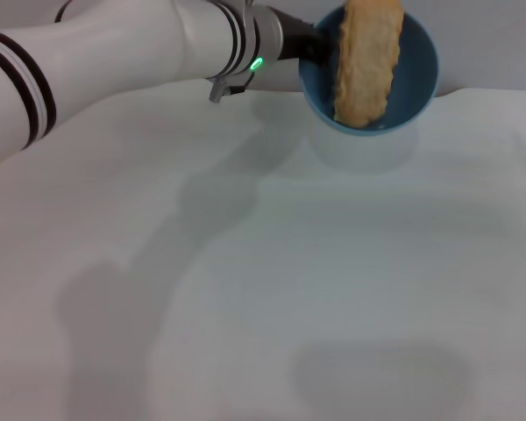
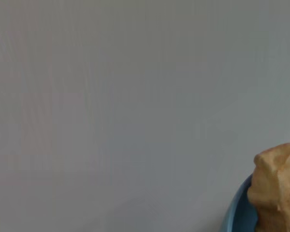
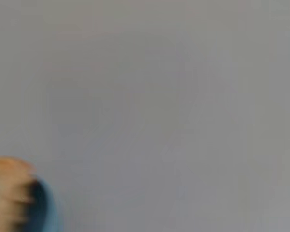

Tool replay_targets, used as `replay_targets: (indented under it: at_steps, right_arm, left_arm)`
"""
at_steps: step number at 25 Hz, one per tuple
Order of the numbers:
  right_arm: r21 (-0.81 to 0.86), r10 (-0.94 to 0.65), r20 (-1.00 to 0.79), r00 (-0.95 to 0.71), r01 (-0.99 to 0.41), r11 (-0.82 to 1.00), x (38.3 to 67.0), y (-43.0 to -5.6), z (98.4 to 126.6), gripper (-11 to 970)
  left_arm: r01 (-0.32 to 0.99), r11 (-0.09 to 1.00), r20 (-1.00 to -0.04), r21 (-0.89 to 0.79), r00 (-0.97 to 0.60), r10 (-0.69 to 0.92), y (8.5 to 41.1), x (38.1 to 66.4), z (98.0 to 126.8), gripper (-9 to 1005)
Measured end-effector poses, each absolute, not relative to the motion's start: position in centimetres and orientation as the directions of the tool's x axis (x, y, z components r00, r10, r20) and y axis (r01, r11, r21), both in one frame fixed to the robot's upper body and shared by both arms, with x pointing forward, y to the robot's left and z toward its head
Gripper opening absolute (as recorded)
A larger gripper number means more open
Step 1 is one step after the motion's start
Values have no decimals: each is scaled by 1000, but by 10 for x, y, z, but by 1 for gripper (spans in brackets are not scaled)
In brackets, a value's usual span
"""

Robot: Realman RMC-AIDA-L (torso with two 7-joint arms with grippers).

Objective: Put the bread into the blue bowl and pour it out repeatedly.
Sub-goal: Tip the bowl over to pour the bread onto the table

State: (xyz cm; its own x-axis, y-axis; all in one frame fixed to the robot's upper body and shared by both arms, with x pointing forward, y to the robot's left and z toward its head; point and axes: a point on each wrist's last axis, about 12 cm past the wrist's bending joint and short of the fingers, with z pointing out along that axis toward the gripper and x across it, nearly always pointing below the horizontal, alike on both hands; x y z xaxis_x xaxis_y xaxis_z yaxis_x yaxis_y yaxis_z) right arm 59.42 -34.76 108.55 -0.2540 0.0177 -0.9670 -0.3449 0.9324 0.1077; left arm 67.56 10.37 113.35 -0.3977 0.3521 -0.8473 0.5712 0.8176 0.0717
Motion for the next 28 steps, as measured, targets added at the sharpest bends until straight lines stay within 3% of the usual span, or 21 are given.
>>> replay_targets:
  at_steps: [10, 22, 28]
  right_arm:
    - [-20, -19, -999, 28, -44, 999, 542, -374, 1050, 537]
    - [50, 50, -999, -1, 49, 998, 527, -371, 1030, 529]
    - [43, 44, -999, -8, 62, 997, 523, -373, 1028, 525]
  left_arm:
    - [599, 776, -883, 198, -236, 407, 82, 679, 1150, -1]
    - [668, 600, -822, 440, 30, 569, 41, 665, 1157, 0]
    - [664, 582, -808, 470, 59, 586, 39, 666, 1158, -1]
